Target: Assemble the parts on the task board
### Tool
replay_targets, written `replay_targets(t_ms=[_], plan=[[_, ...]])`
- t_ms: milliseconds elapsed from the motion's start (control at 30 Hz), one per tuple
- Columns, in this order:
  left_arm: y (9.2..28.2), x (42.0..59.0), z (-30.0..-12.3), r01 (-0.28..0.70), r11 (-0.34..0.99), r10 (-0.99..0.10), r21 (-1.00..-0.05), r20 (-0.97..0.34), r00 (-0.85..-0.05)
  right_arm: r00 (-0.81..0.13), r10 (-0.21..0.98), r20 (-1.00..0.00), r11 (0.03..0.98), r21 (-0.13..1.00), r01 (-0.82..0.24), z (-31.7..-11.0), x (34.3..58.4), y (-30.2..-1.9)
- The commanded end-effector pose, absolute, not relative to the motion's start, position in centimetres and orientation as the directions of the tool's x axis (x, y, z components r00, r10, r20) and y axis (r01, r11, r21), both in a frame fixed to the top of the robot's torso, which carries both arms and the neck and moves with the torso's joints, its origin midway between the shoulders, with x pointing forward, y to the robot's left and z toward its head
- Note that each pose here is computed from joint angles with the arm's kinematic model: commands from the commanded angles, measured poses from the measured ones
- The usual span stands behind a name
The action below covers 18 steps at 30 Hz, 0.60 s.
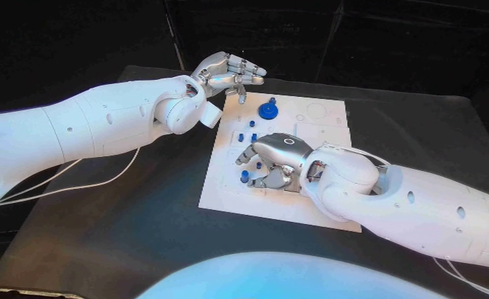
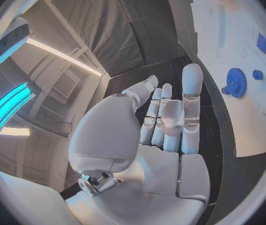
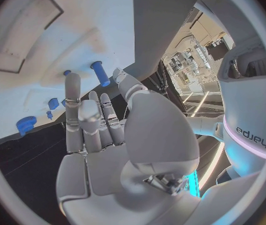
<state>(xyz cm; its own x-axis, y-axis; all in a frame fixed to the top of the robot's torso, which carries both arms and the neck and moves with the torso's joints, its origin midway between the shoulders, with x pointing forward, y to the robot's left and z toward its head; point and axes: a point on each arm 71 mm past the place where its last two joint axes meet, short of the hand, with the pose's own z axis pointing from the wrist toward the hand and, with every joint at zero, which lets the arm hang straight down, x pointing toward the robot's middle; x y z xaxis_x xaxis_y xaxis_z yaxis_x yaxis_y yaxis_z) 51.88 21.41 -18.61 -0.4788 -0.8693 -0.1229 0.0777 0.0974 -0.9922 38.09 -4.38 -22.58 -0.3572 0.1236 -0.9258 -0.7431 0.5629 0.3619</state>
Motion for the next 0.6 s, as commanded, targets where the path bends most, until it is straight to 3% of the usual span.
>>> replay_targets(t_ms=[33, 233, 367, 600], plan=[[21.4, 51.9, -18.4, 0.083, 0.089, -0.868, -0.993, -0.118, -0.482, -0.342, 0.28, -0.897, 0.551, 0.442, -0.708, -21.1, 38.2, -6.4], [21.7, 51.9, -18.5, 0.082, 0.092, -0.871, -0.992, -0.12, -0.477, -0.422, 0.466, -0.778, 0.632, 0.626, -0.457, -19.7, 40.4, -12.9], [21.7, 51.9, -18.5, 0.081, 0.092, -0.87, -0.992, -0.12, -0.477, -0.441, 0.523, -0.729, 0.67, 0.672, -0.316, -19.7, 40.9, -16.5], [21.7, 51.9, -18.5, 0.081, 0.091, -0.87, -0.993, -0.119, -0.479, -0.399, 0.459, -0.794, 0.761, 0.583, -0.286, -19.7, 41.0, -19.6]])
